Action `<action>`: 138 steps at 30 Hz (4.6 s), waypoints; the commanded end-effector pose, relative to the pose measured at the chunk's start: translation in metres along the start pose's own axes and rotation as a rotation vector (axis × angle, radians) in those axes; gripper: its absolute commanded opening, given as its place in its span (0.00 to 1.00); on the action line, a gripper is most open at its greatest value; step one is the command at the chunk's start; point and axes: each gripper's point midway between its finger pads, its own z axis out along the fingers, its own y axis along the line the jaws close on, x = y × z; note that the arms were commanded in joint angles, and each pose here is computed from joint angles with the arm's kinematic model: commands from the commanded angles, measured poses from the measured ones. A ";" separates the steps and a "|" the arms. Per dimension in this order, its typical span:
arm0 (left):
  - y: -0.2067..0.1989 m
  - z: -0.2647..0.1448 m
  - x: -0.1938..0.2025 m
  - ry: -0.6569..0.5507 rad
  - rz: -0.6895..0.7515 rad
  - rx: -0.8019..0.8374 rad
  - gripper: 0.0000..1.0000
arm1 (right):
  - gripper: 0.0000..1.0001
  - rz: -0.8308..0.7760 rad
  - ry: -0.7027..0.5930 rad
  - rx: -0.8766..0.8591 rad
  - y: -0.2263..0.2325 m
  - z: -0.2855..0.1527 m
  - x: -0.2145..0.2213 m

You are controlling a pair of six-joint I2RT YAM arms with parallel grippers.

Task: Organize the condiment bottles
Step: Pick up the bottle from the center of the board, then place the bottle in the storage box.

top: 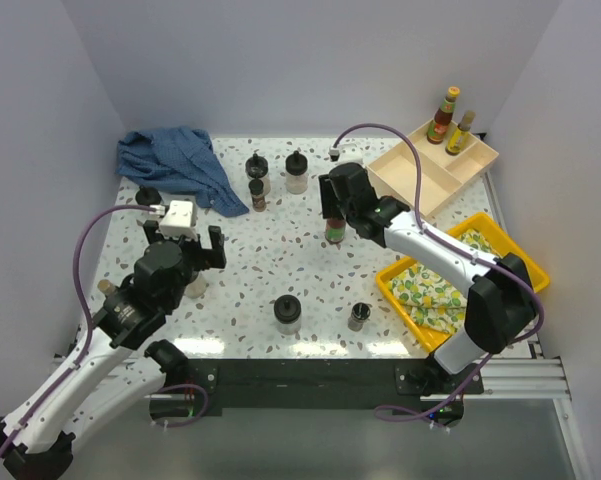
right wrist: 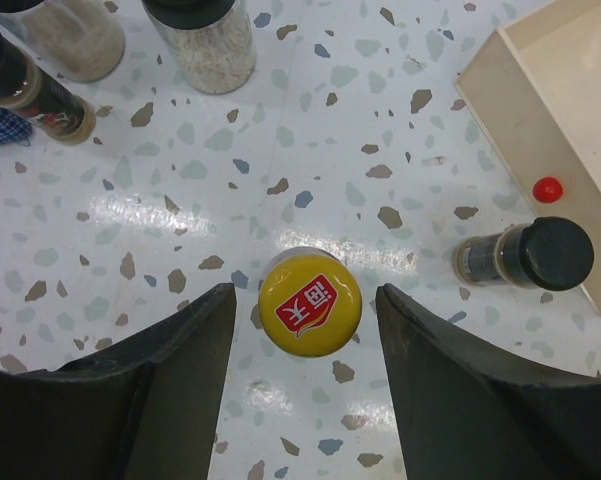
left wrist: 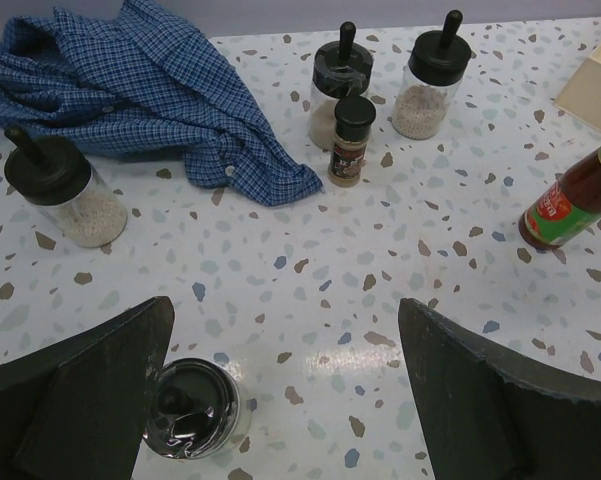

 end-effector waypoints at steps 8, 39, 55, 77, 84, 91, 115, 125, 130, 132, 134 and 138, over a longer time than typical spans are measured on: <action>-0.003 0.002 -0.012 -0.054 -0.047 0.005 1.00 | 0.47 0.026 -0.109 0.016 0.002 0.008 -0.025; -0.007 0.008 -0.006 -0.020 -0.028 0.006 1.00 | 0.00 0.166 -0.420 0.188 -0.108 -0.030 -0.238; -0.004 0.007 -0.003 -0.011 -0.025 -0.010 1.00 | 0.00 0.333 -0.605 0.523 -0.274 0.026 -0.297; -0.002 0.006 -0.002 -0.009 -0.032 -0.023 1.00 | 0.00 0.321 -0.665 0.676 -0.340 0.111 -0.265; 0.000 0.006 0.000 -0.006 -0.030 -0.031 1.00 | 0.00 0.301 -0.667 0.623 -0.337 0.143 -0.252; 0.000 0.010 0.005 0.011 -0.014 -0.044 1.00 | 0.02 0.350 -0.646 0.581 -0.330 0.163 -0.222; 0.005 0.008 0.001 -0.015 -0.027 -0.061 1.00 | 0.99 0.536 -0.474 0.335 -0.263 0.072 -0.242; 0.018 0.011 0.005 0.028 -0.037 -0.168 1.00 | 0.99 0.310 -0.200 -0.144 -0.104 -0.034 -0.173; -0.001 0.018 0.004 0.123 -0.113 -0.141 1.00 | 0.99 0.298 -0.045 -0.295 -0.061 -0.083 -0.095; -0.005 0.019 0.003 0.161 -0.116 -0.146 1.00 | 0.99 0.325 -0.144 -0.374 -0.050 -0.124 -0.098; -0.003 0.028 0.011 0.202 -0.104 -0.199 1.00 | 0.99 0.340 -0.129 -0.402 -0.045 -0.131 -0.071; 0.029 0.027 0.004 0.254 -0.107 -0.472 1.00 | 0.99 0.360 -0.165 -0.405 -0.052 -0.163 -0.055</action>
